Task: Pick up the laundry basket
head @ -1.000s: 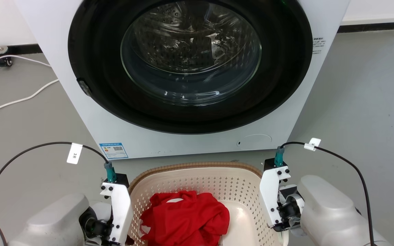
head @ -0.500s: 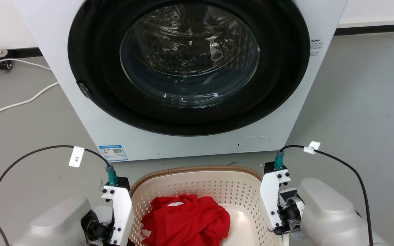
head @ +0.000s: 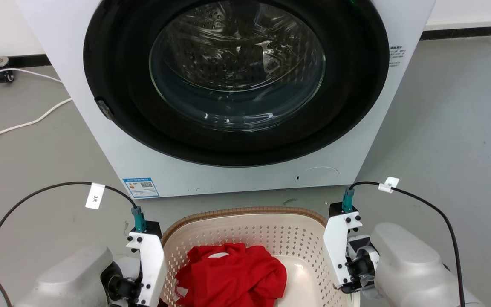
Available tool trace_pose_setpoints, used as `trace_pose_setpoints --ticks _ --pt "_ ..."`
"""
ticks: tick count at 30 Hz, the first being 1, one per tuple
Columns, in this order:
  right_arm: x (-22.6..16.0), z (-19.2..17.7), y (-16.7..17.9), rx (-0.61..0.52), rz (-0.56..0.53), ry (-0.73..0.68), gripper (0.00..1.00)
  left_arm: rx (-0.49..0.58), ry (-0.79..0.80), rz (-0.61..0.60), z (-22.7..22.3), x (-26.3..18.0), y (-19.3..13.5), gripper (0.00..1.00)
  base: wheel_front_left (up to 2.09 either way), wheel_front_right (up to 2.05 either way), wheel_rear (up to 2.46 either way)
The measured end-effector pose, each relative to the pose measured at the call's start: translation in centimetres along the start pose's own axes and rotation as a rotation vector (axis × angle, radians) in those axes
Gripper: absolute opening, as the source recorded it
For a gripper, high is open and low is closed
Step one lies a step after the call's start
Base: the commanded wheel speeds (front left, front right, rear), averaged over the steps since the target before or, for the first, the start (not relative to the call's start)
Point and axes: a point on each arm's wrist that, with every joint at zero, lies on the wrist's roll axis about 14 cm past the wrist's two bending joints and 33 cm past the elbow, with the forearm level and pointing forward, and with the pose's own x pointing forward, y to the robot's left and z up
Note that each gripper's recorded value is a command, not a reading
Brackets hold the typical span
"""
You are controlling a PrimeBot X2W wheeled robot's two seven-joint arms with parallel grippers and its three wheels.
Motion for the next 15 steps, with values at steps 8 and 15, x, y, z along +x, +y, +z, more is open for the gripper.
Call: trace_pose_setpoints --ticks 8,15 --pt "0.01 0.12 0.08 -0.002 0.002 0.001 0.0 -0.004 0.004 0.005 -0.08 0.04 0.18 0.0 0.0 0.0 0.0" --pt "0.03 0.21 0.15 -0.006 0.003 0.003 0.0 -0.005 0.008 0.006 -0.07 -0.02 0.24 0.0 0.0 0.0 0.0"
